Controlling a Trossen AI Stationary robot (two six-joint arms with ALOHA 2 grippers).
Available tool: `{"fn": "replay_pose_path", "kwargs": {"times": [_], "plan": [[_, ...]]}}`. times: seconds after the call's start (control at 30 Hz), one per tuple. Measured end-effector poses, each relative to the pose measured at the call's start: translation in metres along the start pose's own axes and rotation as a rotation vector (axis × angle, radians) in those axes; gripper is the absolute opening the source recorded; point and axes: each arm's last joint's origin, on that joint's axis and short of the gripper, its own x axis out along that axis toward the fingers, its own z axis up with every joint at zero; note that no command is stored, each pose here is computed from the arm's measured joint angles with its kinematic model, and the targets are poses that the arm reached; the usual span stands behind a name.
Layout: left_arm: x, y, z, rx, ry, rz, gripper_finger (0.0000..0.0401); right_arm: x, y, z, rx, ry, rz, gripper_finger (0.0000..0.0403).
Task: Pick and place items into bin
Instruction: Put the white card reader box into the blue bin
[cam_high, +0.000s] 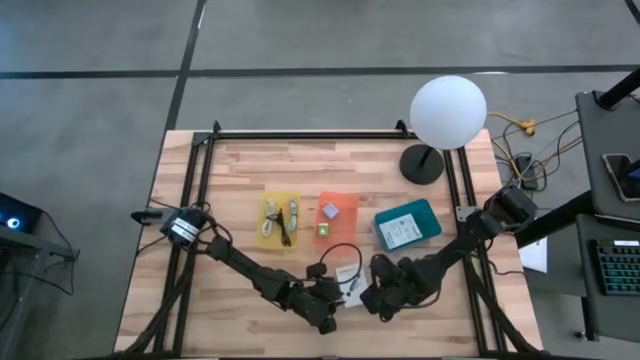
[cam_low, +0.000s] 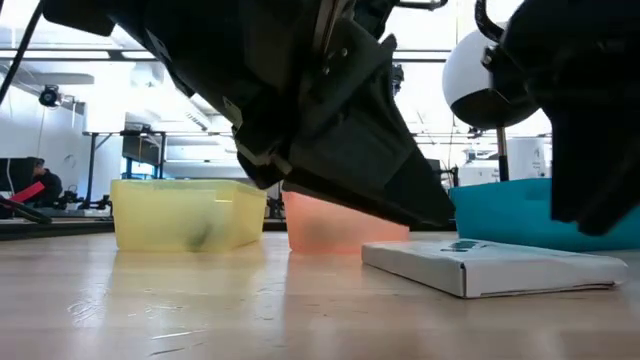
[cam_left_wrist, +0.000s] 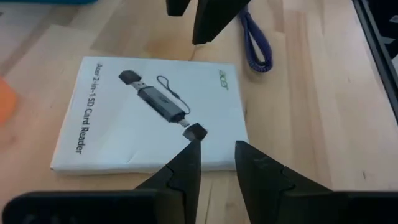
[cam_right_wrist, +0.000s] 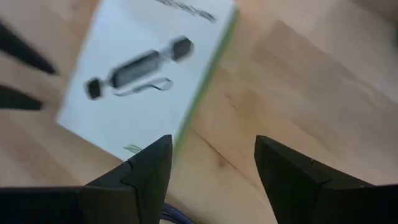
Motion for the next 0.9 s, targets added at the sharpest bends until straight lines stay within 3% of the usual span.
{"fn": "replay_pose_path", "kwargs": {"times": [0.53,0.9], "plan": [[0.012,0.007,-0.012,0.034,0.011,0.054,0.0083,0.003,-0.003,-0.003,0.073,-0.026,0.002,0.0214],[0.012,0.01,-0.023,0.019,0.096,0.039,0.0083,0.003,0.009,-0.004,0.041,0.029,0.134,0.0214]]}}
